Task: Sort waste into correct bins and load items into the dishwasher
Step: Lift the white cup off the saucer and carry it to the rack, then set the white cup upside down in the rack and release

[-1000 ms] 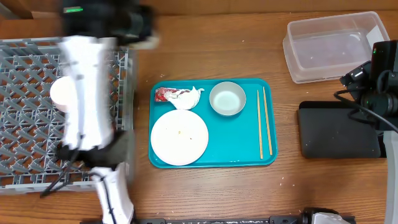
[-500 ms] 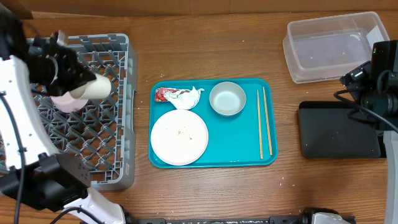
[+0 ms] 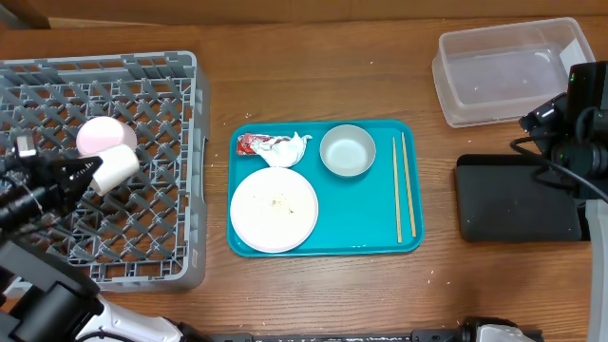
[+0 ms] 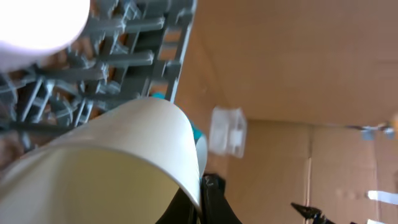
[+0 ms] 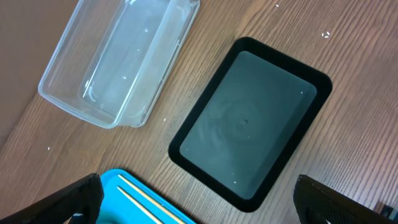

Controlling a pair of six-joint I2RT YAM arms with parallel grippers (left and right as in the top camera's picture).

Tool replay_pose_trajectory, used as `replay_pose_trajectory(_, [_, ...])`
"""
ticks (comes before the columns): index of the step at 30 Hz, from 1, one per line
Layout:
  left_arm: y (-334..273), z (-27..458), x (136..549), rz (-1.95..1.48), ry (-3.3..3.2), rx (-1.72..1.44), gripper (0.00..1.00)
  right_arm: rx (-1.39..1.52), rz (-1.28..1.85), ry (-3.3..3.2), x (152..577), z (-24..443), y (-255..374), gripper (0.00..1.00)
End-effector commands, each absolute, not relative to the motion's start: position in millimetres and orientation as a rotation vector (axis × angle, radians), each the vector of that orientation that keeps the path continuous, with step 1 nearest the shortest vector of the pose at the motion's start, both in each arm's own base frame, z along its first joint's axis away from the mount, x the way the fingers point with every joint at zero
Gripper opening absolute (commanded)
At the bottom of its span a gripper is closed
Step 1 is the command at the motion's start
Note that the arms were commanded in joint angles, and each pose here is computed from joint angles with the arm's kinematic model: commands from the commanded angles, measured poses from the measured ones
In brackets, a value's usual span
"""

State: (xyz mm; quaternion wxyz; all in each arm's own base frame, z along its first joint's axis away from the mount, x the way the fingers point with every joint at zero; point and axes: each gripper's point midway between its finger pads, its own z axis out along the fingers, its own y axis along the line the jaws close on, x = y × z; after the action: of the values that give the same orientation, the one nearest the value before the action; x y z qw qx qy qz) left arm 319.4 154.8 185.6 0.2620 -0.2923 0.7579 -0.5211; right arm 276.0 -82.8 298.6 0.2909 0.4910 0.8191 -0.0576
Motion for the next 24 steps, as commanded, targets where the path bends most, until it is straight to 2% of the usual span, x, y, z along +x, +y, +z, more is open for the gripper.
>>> replay_pose_trajectory(1, [155, 194, 326, -1.487, 1.827, -0.705, 0.04, 1.318, -0.151, 2.167, 276, 302, -85, 1.00])
replay_pose_trajectory(17, [152, 152, 329, -1.352, 1.918, -0.588, 0.04, 1.318, -0.151, 2.167, 276, 302, -85, 1.00])
replay_pose_trajectory(24, [144, 138, 323, -1.432, 1.896, -0.687, 0.04, 1.318, -0.151, 2.167, 276, 302, -85, 1.00])
